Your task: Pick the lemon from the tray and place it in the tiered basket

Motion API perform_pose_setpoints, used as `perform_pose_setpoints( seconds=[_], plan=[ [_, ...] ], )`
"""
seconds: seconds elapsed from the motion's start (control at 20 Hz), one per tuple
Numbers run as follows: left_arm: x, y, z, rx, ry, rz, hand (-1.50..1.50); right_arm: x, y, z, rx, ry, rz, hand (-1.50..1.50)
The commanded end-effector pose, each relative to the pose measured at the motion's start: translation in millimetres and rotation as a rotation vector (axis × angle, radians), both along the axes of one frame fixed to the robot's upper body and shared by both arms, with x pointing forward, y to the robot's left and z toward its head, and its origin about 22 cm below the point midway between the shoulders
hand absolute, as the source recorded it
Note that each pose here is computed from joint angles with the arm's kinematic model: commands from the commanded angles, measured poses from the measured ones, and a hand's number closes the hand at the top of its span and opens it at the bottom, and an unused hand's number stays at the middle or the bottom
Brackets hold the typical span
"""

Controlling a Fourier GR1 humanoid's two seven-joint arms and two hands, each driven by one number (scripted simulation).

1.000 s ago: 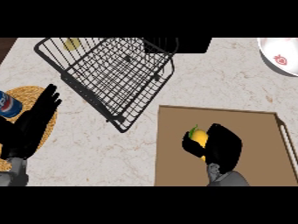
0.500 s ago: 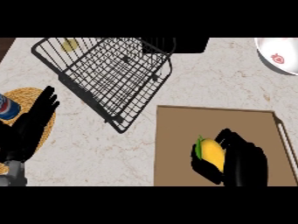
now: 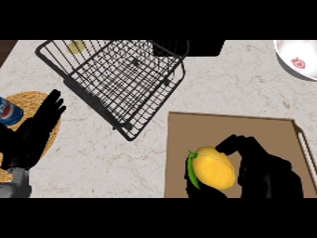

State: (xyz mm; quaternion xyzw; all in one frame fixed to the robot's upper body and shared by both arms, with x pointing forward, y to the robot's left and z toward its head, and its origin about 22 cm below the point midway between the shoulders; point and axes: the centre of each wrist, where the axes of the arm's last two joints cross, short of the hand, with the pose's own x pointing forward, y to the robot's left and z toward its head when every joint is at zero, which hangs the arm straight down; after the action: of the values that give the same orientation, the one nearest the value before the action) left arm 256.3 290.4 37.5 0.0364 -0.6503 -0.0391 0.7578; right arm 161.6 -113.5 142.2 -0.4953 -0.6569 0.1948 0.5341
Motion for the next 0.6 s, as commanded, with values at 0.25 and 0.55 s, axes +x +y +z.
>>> perform_pose_setpoints(
  seconds=[0.25,0.55],
  plan=[
    [7.1,-10,4,0.013,-0.01,-0.032,0.0,31,61,61,0.016,0.026,0.099,1.5],
    [2.7,-6,-1,-0.002,-0.006,-0.06,0.0,75,100,70,0.031,0.037,0.084,1.5]
  ],
)
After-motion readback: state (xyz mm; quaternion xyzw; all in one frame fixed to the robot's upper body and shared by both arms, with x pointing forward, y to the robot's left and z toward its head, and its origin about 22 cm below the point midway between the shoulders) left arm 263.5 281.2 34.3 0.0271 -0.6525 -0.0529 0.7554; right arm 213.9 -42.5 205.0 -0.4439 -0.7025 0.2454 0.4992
